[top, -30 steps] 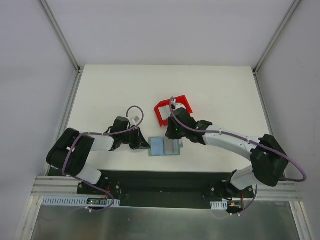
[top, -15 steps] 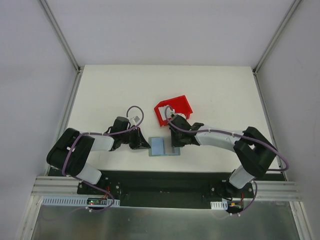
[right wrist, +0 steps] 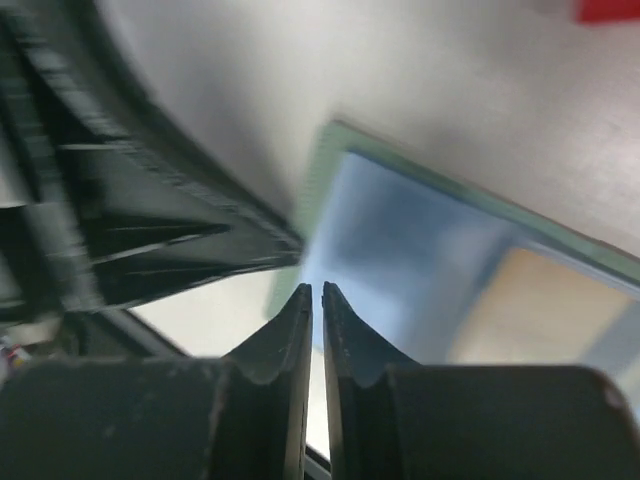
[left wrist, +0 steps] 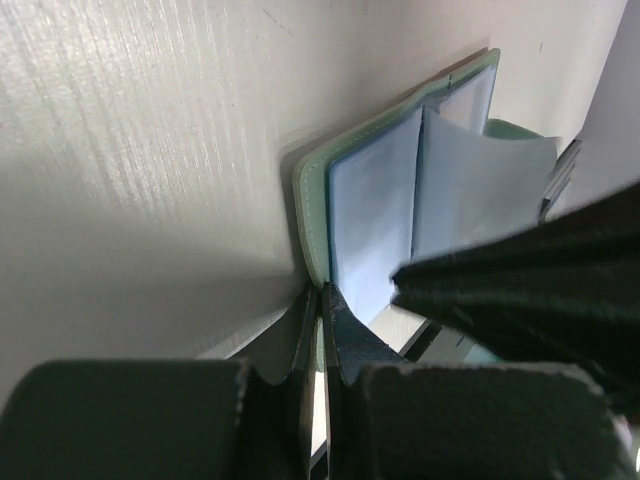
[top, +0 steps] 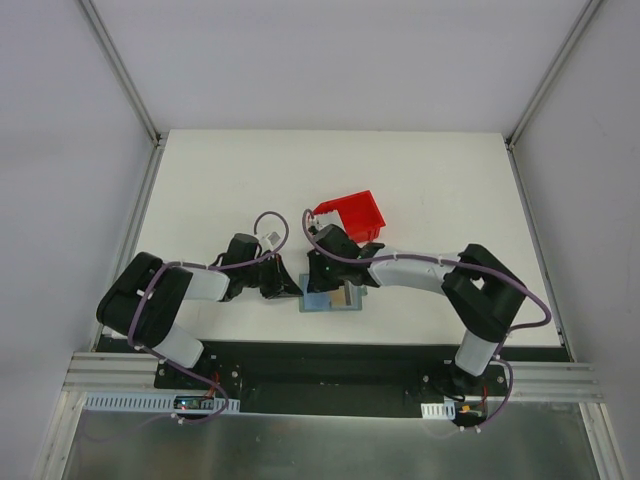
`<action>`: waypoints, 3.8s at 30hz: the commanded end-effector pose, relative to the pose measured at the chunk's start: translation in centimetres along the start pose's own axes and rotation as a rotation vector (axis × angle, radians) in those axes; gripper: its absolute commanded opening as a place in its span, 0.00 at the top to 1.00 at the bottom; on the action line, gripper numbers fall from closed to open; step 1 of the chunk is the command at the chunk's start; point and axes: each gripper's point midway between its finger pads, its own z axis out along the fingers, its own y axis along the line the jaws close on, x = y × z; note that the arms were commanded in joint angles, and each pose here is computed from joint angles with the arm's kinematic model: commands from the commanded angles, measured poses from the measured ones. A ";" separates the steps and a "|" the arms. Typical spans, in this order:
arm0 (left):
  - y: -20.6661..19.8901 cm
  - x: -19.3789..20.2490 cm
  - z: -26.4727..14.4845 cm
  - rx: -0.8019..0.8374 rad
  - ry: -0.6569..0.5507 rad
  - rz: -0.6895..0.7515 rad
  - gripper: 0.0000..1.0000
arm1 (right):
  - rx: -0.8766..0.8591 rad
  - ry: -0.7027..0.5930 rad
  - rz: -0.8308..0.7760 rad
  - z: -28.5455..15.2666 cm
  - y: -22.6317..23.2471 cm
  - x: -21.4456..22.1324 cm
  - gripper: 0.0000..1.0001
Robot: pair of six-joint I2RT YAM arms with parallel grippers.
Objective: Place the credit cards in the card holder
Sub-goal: Insert the credit card into the card holder.
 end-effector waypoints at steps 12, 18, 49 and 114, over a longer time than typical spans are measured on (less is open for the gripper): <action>5.1 2.3 0.6 -0.185 0.037 -0.074 1.00 | 0.143 -0.208 -0.034 -6.9 -2.9 -3.3 0.86; 4.9 2.5 0.5 -0.174 0.042 -0.060 1.00 | 0.266 -0.117 0.023 -6.3 -8.0 -0.7 0.87; 4.4 2.4 0.4 -0.156 0.048 -0.048 1.00 | 0.242 0.019 -0.077 -1.3 -3.2 0.1 0.90; 2.2 0.5 -1.0 -0.135 -0.017 0.015 1.00 | 0.077 -0.286 -0.022 -9.7 -5.2 -15.5 0.26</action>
